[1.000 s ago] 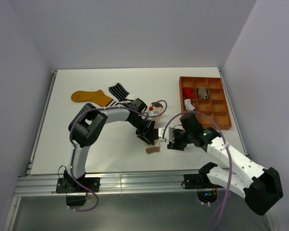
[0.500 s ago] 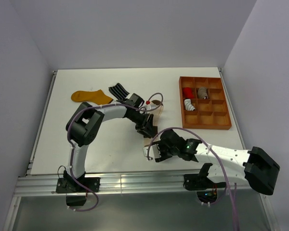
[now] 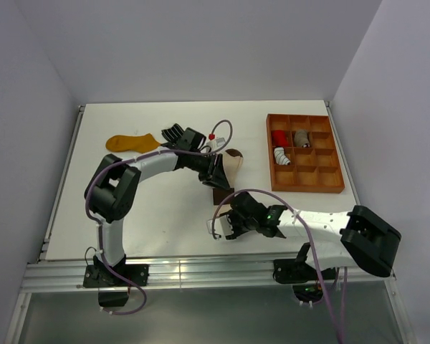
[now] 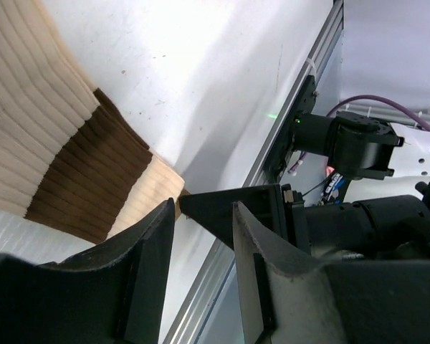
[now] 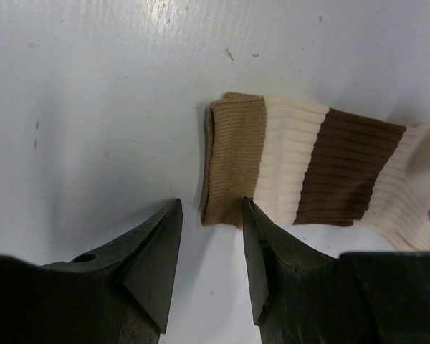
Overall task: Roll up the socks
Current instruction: Move the sock to the center of the board, then roll the sock at the center of the board.
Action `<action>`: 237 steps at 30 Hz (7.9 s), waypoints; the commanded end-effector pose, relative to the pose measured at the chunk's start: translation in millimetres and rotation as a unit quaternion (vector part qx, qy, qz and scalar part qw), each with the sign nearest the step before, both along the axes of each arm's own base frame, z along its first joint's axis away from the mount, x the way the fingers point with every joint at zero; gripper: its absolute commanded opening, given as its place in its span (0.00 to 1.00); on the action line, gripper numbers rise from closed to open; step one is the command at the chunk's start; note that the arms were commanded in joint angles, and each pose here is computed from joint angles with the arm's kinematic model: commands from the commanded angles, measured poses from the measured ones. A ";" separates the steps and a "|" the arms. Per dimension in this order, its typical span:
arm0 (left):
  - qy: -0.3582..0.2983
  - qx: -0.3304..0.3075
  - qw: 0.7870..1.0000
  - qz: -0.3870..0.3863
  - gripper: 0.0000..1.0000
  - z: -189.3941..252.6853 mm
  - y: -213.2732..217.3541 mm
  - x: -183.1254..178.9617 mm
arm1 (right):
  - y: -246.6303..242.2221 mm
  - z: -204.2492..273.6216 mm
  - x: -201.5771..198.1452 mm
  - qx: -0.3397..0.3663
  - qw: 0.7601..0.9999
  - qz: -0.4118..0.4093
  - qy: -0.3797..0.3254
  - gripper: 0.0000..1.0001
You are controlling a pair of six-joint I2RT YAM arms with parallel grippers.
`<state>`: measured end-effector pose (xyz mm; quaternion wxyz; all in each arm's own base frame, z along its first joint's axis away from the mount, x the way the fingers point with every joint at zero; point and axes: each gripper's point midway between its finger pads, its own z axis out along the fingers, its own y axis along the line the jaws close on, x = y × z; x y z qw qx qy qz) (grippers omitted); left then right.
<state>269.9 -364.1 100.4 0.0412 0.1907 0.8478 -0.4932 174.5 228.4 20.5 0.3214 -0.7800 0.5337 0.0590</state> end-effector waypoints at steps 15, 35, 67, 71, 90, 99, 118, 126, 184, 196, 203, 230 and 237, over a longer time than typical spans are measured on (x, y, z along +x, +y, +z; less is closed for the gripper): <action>0.025 0.005 1.000 0.003 0.41 -31.3 0.4 -14.7 | 23.3 -4.8 9.8 -0.045 0.997 0.026 0.055 0.41; 0.034 0.045 0.994 0.098 0.38 -47.1 6.1 10.7 | 8.2 19.7 0.9 -0.029 0.957 -0.045 0.284 0.10; -0.154 -0.094 0.979 0.097 0.50 7.2 -6.8 -29.3 | 1.6 25.9 30.8 -0.018 0.786 -0.160 0.597 0.10; -0.148 -0.124 0.975 0.112 0.50 10.7 -6.4 -32.8 | 0.4 23.9 33.8 -0.016 0.787 -0.170 0.593 0.10; -0.209 -0.116 0.959 0.151 0.52 17.1 16.6 -30.4 | -2.8 22.7 39.3 -0.014 0.755 -0.182 0.630 0.10; -0.230 -0.083 0.964 0.104 0.51 -12.3 -9.9 -44.8 | -5.5 16.7 42.8 -0.020 0.740 -0.196 0.643 0.09; -0.212 -0.036 0.971 0.100 0.42 -48.6 -9.1 -49.7 | -5.7 11.2 49.3 -0.020 0.738 -0.218 0.639 0.10; -0.204 -0.021 0.974 0.093 0.35 -58.9 -6.8 -54.6 | -4.1 10.2 57.0 -0.017 0.743 -0.231 0.628 0.11; 0.148 0.108 0.969 0.168 0.00 -115.2 31.0 -65.9 | -5.1 -2.0 10.2 0.034 0.996 -0.077 0.037 0.40; 0.149 0.125 0.968 0.160 0.00 -120.8 32.2 -65.2 | -6.3 -12.3 13.3 0.000 0.995 -0.086 0.050 0.17; 0.131 0.149 0.966 0.163 0.00 -123.8 36.9 -59.1 | 10.3 13.6 12.7 0.038 0.992 -0.093 0.082 0.09; 0.111 0.177 0.968 0.140 0.00 -124.9 42.5 -56.6 | 8.0 17.7 74.9 0.043 0.959 -0.211 0.183 0.09; 0.116 0.148 0.969 0.159 0.06 -115.3 36.4 -53.7 | -3.7 -0.6 81.1 0.010 0.945 -0.257 0.202 0.08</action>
